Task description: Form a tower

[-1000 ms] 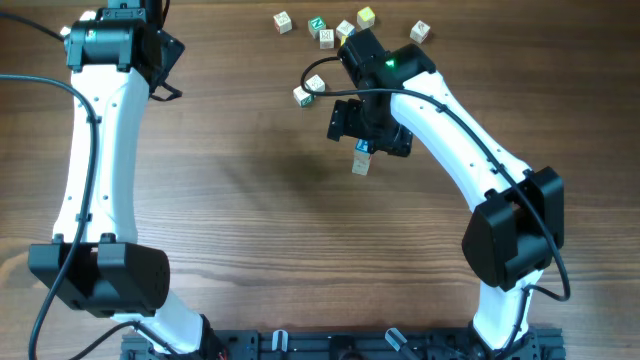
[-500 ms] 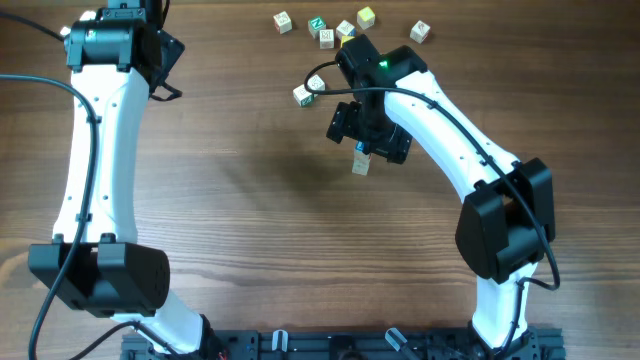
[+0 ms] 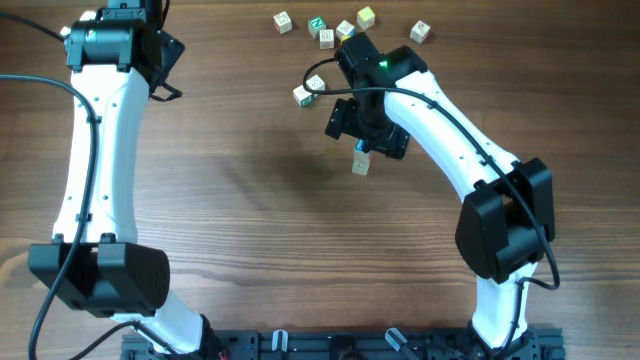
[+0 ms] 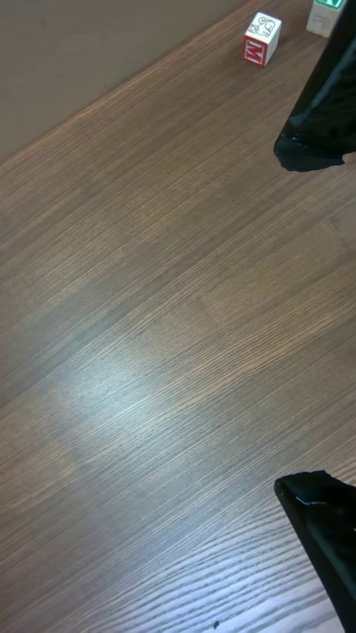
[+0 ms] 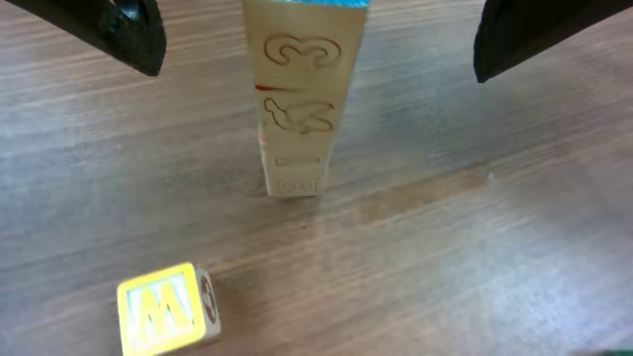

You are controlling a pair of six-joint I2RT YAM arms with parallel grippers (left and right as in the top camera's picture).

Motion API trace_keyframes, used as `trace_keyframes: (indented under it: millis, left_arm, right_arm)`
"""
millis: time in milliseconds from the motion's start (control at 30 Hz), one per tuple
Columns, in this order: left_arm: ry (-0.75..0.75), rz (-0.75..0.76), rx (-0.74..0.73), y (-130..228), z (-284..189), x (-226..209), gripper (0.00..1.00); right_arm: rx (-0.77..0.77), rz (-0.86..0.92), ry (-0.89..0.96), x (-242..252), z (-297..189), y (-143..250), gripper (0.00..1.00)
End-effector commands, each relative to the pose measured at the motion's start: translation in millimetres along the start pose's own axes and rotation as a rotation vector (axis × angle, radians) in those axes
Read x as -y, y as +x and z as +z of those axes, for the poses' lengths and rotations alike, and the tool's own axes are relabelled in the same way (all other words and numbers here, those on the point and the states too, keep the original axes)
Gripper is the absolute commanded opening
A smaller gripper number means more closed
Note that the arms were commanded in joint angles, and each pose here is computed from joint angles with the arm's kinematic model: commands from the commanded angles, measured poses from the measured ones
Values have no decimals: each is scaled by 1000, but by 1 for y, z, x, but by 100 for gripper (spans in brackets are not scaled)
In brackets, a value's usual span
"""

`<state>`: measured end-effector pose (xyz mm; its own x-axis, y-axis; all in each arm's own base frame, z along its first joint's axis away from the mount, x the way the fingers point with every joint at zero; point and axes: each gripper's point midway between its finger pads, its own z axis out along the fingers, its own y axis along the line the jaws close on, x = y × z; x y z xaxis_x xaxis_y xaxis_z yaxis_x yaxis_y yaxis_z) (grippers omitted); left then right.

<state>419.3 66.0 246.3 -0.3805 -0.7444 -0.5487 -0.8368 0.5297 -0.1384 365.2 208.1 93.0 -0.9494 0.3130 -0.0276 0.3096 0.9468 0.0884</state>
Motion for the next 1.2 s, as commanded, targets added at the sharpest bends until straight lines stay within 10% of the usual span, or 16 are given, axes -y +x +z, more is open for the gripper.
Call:
trace_keyframes:
  millis: [0,1167]
  left_arm:
    - [-22,14,19,-4,3,-2,100]
    - [-22,14,19,-4,3,-2,100]
  right_arm:
    - [-23,-19,54,6,23,1,100]
    - [-136,-147,56,11,29,22,59]
